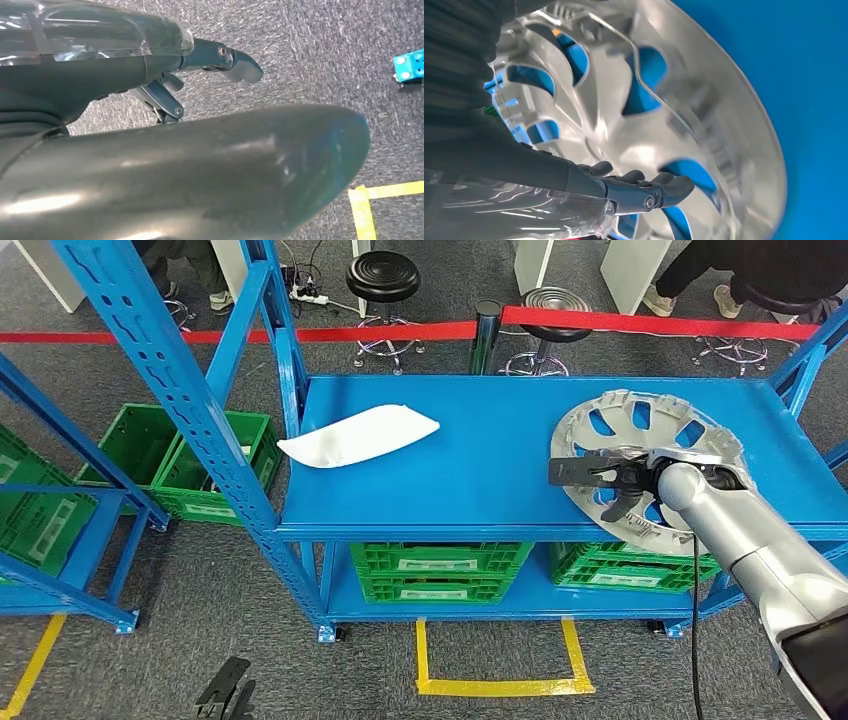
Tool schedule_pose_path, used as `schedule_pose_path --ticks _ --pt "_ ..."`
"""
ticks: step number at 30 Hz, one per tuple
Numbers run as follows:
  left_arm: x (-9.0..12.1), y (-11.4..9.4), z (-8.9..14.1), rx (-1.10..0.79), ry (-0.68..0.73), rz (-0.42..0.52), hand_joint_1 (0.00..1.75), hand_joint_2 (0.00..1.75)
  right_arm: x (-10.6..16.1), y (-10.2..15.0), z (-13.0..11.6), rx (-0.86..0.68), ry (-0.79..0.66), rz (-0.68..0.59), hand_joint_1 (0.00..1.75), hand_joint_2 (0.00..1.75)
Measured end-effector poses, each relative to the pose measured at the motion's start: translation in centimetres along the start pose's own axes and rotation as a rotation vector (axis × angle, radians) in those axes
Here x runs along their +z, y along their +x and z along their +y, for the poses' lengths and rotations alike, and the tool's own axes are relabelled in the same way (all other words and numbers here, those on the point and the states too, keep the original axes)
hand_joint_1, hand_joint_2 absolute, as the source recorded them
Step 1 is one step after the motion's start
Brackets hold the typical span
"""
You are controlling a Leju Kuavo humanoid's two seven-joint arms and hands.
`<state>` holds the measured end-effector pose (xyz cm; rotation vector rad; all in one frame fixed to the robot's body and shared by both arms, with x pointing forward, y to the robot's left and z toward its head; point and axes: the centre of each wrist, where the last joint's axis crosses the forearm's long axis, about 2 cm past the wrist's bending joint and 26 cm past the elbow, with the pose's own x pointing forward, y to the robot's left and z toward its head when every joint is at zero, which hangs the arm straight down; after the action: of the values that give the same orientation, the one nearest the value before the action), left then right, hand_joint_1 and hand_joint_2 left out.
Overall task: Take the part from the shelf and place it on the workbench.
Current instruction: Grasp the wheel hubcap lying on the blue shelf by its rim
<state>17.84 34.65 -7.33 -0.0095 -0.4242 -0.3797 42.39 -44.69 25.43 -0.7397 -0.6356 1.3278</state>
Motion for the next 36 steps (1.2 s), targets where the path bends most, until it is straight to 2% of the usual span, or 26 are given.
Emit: schedule_pose_path --ticks 15,20,24,36 --pt "0.0 0.5 -0.1 0.014 0.0 -0.018 0.0 0.0 0.5 -2.1 3.3 0.058 0.038 0.03 0.0 1.75" --pt "0.0 0.5 -0.1 0.017 0.001 -0.02 0.0 0.0 0.6 -2.4 3.7 0.062 0.036 0.035 0.0 1.75" --pt "0.0 0.2 0.0 0.024 0.002 -0.027 0.0 0.0 0.7 -3.3 4.1 0.063 0.021 0.038 1.75 1.75" --pt "-0.1 0.8 -0.1 0.038 0.004 -0.038 0.0 0.0 0.5 -2.5 3.8 0.084 0.006 0.026 1.75 1.75"
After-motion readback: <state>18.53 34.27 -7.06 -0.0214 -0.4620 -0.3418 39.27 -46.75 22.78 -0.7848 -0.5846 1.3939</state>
